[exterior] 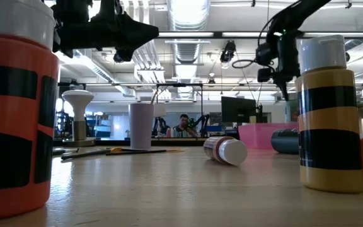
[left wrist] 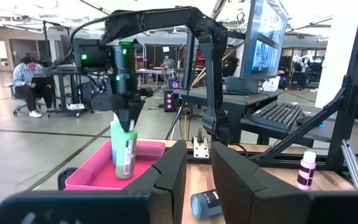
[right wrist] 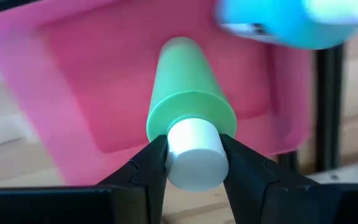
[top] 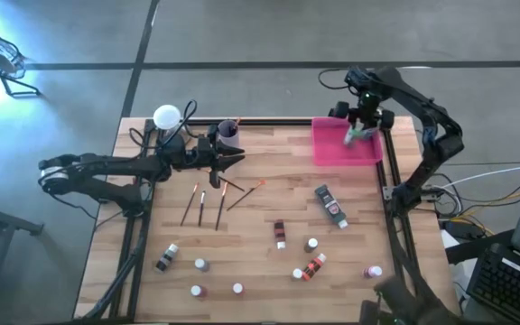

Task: Pick & Place Paint Supplies
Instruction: Put the large green paint bottle into the pink bin, then put the gold black paint brush into the purple cup

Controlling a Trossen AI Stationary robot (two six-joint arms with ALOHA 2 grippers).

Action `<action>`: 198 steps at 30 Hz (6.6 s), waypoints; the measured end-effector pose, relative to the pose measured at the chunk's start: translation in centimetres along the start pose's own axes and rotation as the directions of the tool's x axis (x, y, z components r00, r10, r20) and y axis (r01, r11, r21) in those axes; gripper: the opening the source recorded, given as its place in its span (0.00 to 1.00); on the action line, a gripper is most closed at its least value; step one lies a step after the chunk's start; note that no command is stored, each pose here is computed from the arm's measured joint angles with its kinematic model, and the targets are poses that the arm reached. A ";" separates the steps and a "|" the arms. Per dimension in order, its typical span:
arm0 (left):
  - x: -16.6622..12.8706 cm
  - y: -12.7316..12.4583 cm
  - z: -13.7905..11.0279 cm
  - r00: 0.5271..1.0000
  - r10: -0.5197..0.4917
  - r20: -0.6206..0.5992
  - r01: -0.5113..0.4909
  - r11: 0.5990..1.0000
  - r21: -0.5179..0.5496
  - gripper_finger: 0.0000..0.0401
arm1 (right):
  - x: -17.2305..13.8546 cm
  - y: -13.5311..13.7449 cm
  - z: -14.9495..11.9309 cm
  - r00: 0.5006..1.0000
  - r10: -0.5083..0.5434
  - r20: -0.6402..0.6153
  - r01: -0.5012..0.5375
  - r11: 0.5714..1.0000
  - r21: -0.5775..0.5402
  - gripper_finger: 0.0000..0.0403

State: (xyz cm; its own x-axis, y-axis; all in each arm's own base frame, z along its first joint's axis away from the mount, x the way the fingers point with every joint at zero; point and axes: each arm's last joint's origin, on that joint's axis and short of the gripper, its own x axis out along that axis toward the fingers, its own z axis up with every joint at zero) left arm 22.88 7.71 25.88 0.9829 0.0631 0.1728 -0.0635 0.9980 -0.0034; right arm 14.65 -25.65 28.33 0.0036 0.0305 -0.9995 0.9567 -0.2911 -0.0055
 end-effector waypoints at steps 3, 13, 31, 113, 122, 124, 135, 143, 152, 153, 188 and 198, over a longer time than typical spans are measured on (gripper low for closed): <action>0.0 0.0 0.0 1.000 0.000 -0.002 0.000 1.000 -0.001 0.20 | 0.2 -0.5 0.7 1.000 -0.004 -0.005 0.004 1.000 0.027 0.29; 0.0 0.0 0.0 1.000 0.000 -0.003 0.000 1.000 0.001 0.20 | -0.5 -0.8 2.0 0.996 0.090 0.024 -0.090 0.996 0.017 0.32; 0.0 0.0 0.0 1.000 0.000 -0.001 0.000 1.000 0.003 0.20 | -0.2 -0.5 4.1 0.988 0.122 0.091 -0.121 0.992 -0.021 0.29; 0.0 0.0 -0.4 0.999 -0.002 -0.039 0.002 1.000 -0.009 0.20 | -1.2 0.1 3.7 0.974 0.016 0.228 -0.022 0.999 0.024 0.64; 0.0 0.0 -0.4 0.999 -0.001 -0.039 0.001 1.000 -0.008 0.20 | -6.6 0.7 3.8 0.887 0.030 0.461 0.032 0.992 -0.125 0.55; 0.0 0.0 -0.4 0.999 -0.002 -0.039 0.001 1.000 -0.008 0.20 | -7.7 1.3 3.4 0.866 0.068 0.495 0.042 0.977 -0.209 0.54; 0.0 0.0 -0.4 0.999 -0.001 -0.038 0.002 0.999 0.032 0.20 | -12.1 5.4 -2.6 0.786 0.292 0.545 0.148 0.767 -0.625 0.44; 0.0 0.0 -0.4 0.999 -0.001 -0.038 0.002 0.999 0.033 0.20 | -11.7 7.9 -9.3 0.767 0.428 0.479 0.202 0.548 -0.812 0.36; 0.0 0.0 -0.6 0.998 0.000 -0.065 -0.003 0.999 -0.053 0.20 | -6.7 7.5 -16.3 0.697 0.609 0.378 0.225 0.315 -0.922 0.26; -0.1 0.0 -0.8 0.997 0.001 -0.082 -0.006 0.997 -0.072 0.20 | -5.9 7.2 -16.9 0.682 0.633 0.366 0.223 0.297 -0.929 0.25; 2.7 -1.6 0.0 0.392 0.489 -0.779 -0.827 0.559 -0.065 0.20 | 2.6 1.3 -20.3 0.299 0.921 0.251 0.046 0.249 -0.967 0.20; 4.2 -3.3 -2.3 0.248 0.443 -0.862 -0.844 0.535 0.033 0.20 | 2.4 1.2 -20.2 0.292 0.920 0.262 0.085 0.248 -0.965 0.24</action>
State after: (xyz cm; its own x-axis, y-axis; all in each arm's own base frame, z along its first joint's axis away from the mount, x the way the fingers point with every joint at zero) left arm 27.65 4.72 24.40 0.3640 0.4644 -0.8073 -0.8694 0.4805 -0.1156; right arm 21.71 -6.59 26.54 0.8048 -0.5094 -0.3046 0.5183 0.8533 -0.0575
